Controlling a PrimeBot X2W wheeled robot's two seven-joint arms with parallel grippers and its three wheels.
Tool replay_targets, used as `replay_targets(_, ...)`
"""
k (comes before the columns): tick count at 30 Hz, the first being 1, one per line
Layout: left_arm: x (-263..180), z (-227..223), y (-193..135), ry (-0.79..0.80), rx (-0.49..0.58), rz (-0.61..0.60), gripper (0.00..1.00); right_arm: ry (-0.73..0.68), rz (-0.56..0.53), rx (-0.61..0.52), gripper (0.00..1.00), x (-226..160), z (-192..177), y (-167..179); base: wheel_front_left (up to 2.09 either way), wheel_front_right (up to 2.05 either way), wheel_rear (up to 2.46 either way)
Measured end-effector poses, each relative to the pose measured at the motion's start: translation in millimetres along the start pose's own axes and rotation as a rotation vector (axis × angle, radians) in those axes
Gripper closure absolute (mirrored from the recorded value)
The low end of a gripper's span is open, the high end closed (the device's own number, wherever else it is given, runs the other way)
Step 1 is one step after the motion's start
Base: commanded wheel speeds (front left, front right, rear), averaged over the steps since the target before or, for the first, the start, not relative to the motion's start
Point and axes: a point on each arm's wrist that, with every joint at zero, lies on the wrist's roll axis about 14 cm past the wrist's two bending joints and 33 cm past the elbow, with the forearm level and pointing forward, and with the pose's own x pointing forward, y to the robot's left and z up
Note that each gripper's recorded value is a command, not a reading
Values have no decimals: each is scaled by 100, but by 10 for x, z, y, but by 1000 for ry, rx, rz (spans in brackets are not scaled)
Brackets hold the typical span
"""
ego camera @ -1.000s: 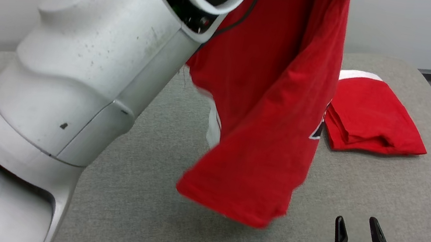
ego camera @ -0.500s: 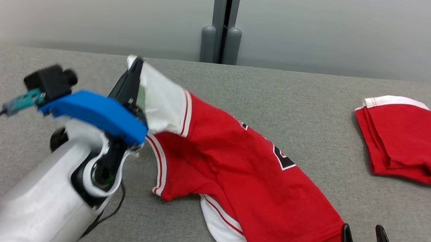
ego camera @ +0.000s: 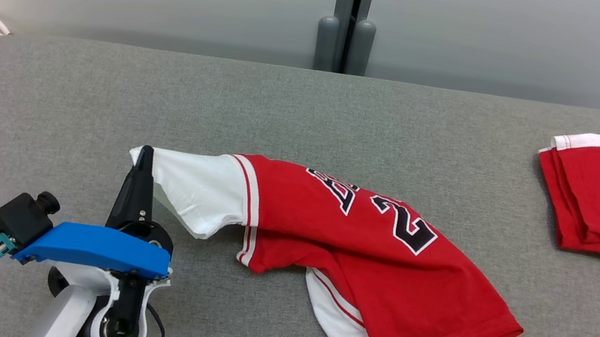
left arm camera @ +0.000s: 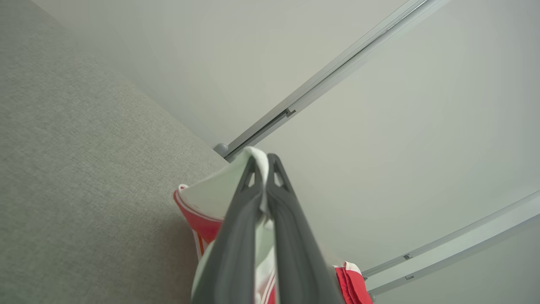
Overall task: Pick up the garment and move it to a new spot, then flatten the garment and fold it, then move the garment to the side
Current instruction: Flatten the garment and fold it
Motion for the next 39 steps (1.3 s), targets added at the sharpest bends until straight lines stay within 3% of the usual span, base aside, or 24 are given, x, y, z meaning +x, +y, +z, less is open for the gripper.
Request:
replay_targets(6, 26, -27, -25, -15, 4, -16, 100, 192, 64, 83, 0, -36, -560, 141, 0, 0, 0)
replay_targets(15, 76, -69, -10, -14, 19, -24, 100, 243, 109, 177, 0, 186, -680, 234, 0, 0, 0)
replay_targets(16, 76, -64, -2, -16, 19, -22, 100, 243, 112, 182, 12, 204, -679, 244, 0, 0, 0)
replay_targets(18, 82, -43, 3, -22, 24, -20, 100, 244, 127, 175, 92, 223, -674, 269, 0, 0, 0)
replay_targets(19, 86, -27, 4, -26, 25, -19, 100, 243, 133, 169, 100, 228, -665, 273, 0, 0, 0)
replay_targets(25, 81, 68, -76, -50, 38, -45, 100, 158, 138, 106, 100, 234, -389, 179, 0, 0, 0)
replay_targets(29, 128, 197, -251, -79, 34, -97, 100, 34, 127, 66, 100, 163, 16, 67, 0, 0, 0)
replay_targets(35, 430, 603, -967, -118, 18, -274, 100, -213, 130, -25, 100, 177, 948, -196, 0, 0, 0)
replay_targets(39, 756, 882, -1461, -132, 40, -379, 100, -357, 144, -81, 100, 461, 1699, -383, 0, 0, 0)
